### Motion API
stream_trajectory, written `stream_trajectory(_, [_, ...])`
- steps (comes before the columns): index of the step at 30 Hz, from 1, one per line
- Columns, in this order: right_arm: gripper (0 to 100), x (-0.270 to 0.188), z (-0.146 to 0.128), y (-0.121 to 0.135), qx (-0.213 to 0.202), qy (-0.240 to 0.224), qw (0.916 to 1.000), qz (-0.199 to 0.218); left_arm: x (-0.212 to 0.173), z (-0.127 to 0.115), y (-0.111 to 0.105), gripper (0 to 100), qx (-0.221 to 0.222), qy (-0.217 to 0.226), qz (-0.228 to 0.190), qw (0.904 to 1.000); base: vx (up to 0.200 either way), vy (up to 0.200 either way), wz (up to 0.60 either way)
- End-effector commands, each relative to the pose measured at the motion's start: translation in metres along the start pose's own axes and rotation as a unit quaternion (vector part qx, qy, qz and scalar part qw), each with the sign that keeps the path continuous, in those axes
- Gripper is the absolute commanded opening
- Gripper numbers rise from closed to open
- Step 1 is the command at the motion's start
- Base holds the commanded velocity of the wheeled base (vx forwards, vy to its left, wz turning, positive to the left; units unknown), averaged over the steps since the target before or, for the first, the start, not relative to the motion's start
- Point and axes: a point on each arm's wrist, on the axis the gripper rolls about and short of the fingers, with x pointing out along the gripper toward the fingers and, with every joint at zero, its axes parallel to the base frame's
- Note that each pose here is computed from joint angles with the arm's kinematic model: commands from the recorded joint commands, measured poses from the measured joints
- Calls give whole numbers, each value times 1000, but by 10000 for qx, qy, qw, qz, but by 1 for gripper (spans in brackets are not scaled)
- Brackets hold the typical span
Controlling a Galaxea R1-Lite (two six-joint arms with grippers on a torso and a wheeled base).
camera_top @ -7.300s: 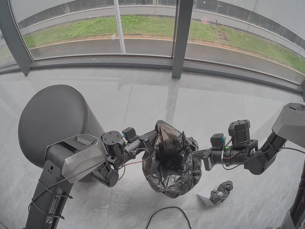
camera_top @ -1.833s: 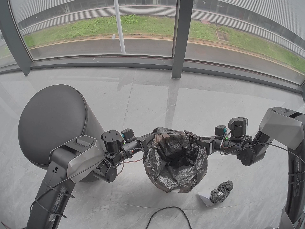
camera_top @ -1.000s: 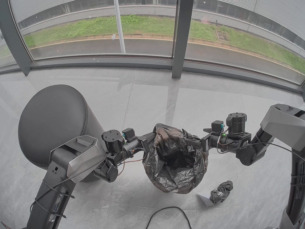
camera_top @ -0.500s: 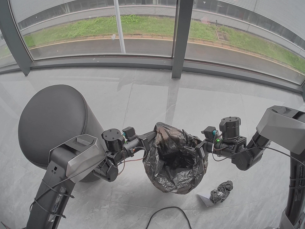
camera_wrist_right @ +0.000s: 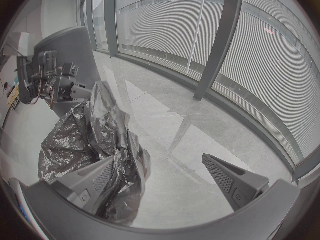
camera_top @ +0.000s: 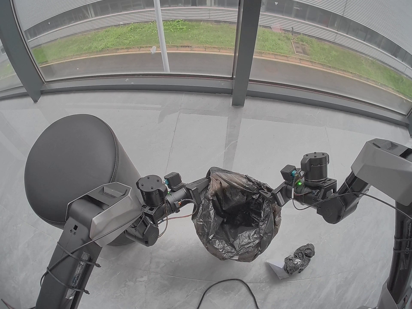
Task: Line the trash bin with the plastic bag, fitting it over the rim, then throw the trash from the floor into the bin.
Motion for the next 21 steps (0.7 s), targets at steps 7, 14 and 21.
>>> stream_trajectory(7, [100, -18, -9, -41, 202, 77, 9990, -401, 1, -13, 3, 0, -50, 98, 14, 9999, 0, 0, 0])
stream_trajectory(14, [100, -13, -26, -52, 310, 225, 9986, -364, 1, -13, 2, 0, -39, 95, 4, 9999, 0, 0, 0])
stream_trajectory(21, [100, 4, -35, -49, 339, 233, 9989, -235, 2, -14, 2, 0, -51, 116, 6, 9999, 0, 0, 0])
